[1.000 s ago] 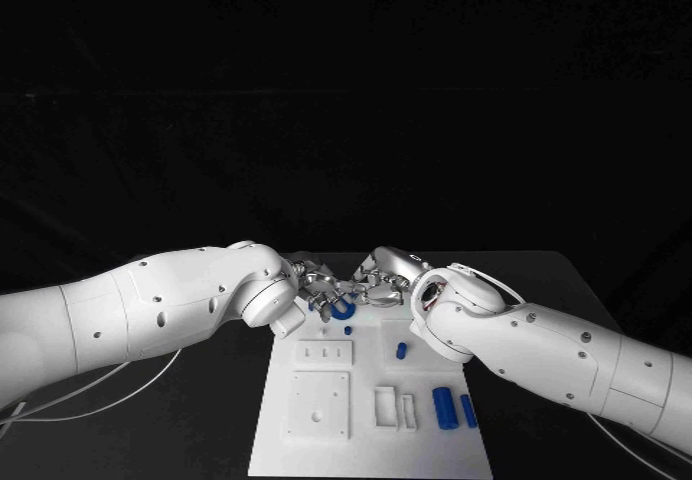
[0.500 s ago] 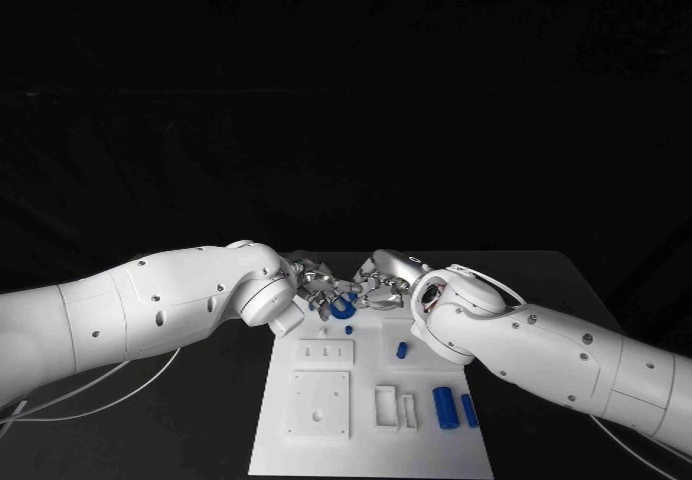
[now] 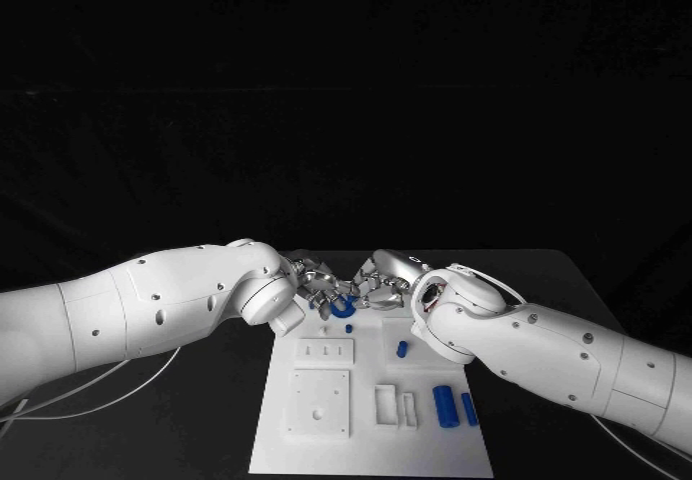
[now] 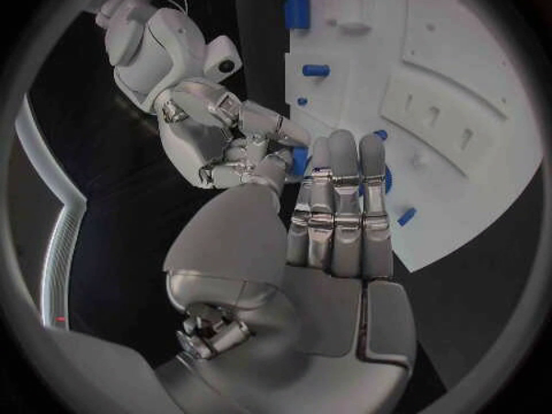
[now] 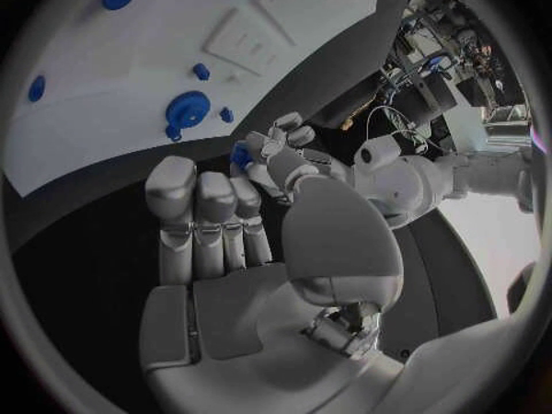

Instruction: Assemble the parts on the task board

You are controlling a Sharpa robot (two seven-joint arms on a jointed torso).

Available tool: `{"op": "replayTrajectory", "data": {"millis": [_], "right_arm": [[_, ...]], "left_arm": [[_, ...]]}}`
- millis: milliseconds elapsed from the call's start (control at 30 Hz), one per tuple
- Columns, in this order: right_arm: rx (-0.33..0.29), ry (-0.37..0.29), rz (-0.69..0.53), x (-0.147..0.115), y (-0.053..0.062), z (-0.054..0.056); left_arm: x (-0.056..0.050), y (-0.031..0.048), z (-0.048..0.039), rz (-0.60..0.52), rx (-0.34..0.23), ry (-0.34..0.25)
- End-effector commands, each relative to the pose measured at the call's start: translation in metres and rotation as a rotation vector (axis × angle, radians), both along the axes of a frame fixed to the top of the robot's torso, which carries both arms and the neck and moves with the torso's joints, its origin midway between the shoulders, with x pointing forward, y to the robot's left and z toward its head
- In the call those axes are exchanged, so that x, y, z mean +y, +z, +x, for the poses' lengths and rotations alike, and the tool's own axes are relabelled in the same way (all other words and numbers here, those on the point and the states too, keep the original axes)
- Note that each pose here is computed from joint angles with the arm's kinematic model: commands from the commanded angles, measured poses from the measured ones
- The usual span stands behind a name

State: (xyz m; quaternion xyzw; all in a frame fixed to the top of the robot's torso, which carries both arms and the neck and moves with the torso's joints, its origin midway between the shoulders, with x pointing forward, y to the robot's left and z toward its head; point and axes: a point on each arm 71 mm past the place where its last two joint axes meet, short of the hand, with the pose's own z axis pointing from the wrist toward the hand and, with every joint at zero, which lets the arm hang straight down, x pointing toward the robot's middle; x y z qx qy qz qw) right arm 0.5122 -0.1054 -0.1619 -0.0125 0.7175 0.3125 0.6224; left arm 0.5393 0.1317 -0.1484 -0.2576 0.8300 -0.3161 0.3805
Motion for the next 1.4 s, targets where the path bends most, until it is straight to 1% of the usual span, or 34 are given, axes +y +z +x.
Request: {"op": "replayTrajectory", "data": {"millis": [33,400,800,1400], "right_arm": [[-0.004,0.011,-0.010,0.0016,0.0009,-0.0006],[-0.004,0.010,-0.010,0.0018,0.0009,-0.0004],[-0.013,0.017,0.005,0.0029,0.0020,-0.0011],[-0.017,0.032,0.028,0.0052,0.0030,-0.0033]], "left_arm": [[-0.0021,-0.0018,-0.0021,0.010,0.018,-0.019],[-0.0033,-0.0021,-0.0030,0.001,0.019,-0.036],[-0.0054,-0.0041,-0.0049,-0.004,0.027,-0.065],[-0.0050,-0.0062,-0.0056,-0.006,0.018,-0.053]]}}
